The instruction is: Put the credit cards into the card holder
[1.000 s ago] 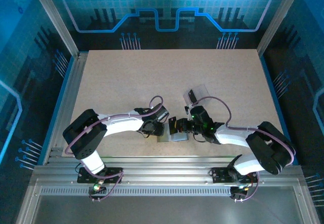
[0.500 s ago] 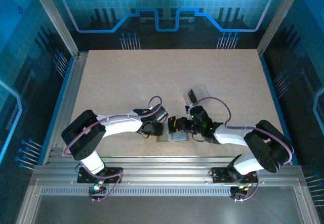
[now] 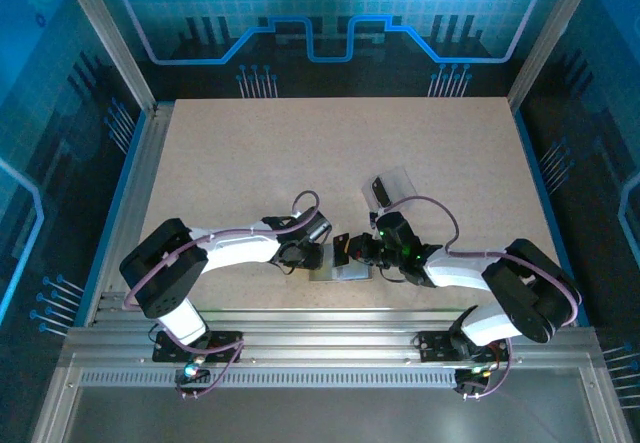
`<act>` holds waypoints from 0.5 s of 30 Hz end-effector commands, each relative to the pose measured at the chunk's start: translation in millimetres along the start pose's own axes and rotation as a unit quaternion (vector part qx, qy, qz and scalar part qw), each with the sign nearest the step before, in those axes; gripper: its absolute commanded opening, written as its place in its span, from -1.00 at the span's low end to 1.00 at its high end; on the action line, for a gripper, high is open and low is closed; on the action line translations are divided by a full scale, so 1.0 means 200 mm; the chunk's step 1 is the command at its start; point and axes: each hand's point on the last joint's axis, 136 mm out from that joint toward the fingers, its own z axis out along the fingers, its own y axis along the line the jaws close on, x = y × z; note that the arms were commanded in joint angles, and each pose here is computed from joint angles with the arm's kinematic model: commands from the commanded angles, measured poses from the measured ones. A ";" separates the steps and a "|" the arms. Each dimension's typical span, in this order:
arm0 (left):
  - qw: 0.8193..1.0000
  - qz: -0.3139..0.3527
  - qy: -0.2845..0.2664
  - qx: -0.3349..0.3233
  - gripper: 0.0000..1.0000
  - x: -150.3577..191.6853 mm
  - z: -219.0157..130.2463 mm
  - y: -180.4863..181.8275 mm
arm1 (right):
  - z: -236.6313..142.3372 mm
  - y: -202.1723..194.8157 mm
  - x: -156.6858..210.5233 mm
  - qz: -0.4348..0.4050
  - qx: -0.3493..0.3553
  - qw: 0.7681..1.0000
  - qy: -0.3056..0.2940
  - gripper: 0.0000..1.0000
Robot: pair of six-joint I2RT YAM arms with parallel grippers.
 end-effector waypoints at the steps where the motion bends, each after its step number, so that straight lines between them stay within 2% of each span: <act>1: 0.998 -0.002 0.054 -0.026 -0.08 0.17 0.07 0.08 | -0.01 0.03 0.01 0.011 -0.015 1.000 0.007 -1.00; 15: 0.998 -0.002 0.055 -0.025 -0.08 0.16 0.07 0.08 | 0.01 -0.03 0.10 0.027 -0.003 0.999 0.034 -1.00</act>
